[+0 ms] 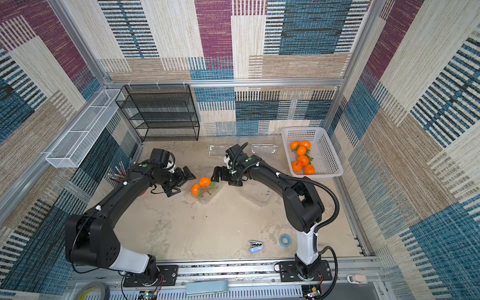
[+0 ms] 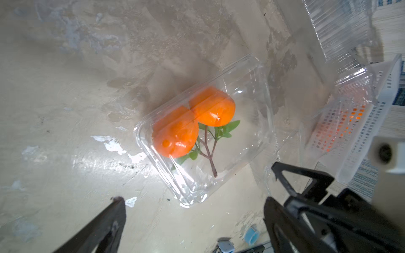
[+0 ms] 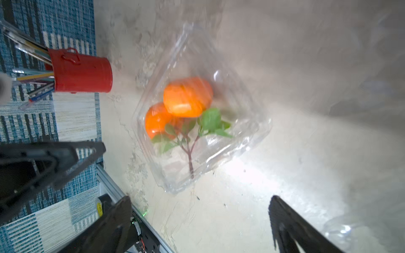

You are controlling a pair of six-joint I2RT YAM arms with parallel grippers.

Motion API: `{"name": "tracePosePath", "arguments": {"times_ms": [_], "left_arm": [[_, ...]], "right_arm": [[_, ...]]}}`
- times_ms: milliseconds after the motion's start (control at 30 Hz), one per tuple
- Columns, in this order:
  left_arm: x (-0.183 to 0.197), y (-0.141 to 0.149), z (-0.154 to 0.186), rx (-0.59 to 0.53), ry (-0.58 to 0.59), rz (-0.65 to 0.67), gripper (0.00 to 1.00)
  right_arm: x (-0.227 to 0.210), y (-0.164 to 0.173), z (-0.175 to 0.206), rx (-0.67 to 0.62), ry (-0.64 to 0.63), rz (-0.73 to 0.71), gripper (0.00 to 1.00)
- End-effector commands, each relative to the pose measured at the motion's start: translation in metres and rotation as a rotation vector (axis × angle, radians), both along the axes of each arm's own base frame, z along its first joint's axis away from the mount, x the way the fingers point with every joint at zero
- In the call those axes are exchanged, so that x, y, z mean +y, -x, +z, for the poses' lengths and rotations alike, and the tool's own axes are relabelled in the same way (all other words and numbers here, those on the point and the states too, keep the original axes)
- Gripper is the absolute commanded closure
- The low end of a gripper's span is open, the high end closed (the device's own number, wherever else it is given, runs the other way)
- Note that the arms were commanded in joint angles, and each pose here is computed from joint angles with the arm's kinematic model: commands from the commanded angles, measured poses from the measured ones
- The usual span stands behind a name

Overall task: Take oranges out of containers
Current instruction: Adjust the packing box at the center of the board.

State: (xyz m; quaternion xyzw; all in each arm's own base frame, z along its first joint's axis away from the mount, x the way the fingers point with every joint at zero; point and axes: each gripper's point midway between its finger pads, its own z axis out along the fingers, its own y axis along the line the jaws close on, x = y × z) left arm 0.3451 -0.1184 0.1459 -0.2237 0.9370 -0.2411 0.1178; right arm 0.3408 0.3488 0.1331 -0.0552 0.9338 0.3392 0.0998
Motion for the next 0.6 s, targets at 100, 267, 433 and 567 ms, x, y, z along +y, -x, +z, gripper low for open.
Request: {"name": "tracePosePath", "arguments": {"times_ms": [100, 267, 433, 567], "left_arm": [[-0.006, -0.013, -0.016, 0.052, -0.027, -0.12, 0.01], [-0.013, -0.029, -0.029, 0.052, -0.013, -0.167, 0.01], [-0.005, -0.028, -0.037, 0.044, -0.027, -0.17, 0.01], [-0.01, -0.023, -0.037, 0.04, 0.046, -0.152, 0.01]], "right_arm": [[0.033, 0.009, 0.011, 0.006, -0.146, -0.011, 0.01], [0.033, 0.008, -0.02, 0.065, -0.125, -0.064, 0.02], [0.033, 0.001, -0.023, 0.058, -0.126, -0.117, 0.02], [0.042, -0.006, -0.023, 0.066, -0.144, -0.11, 0.02]]}}
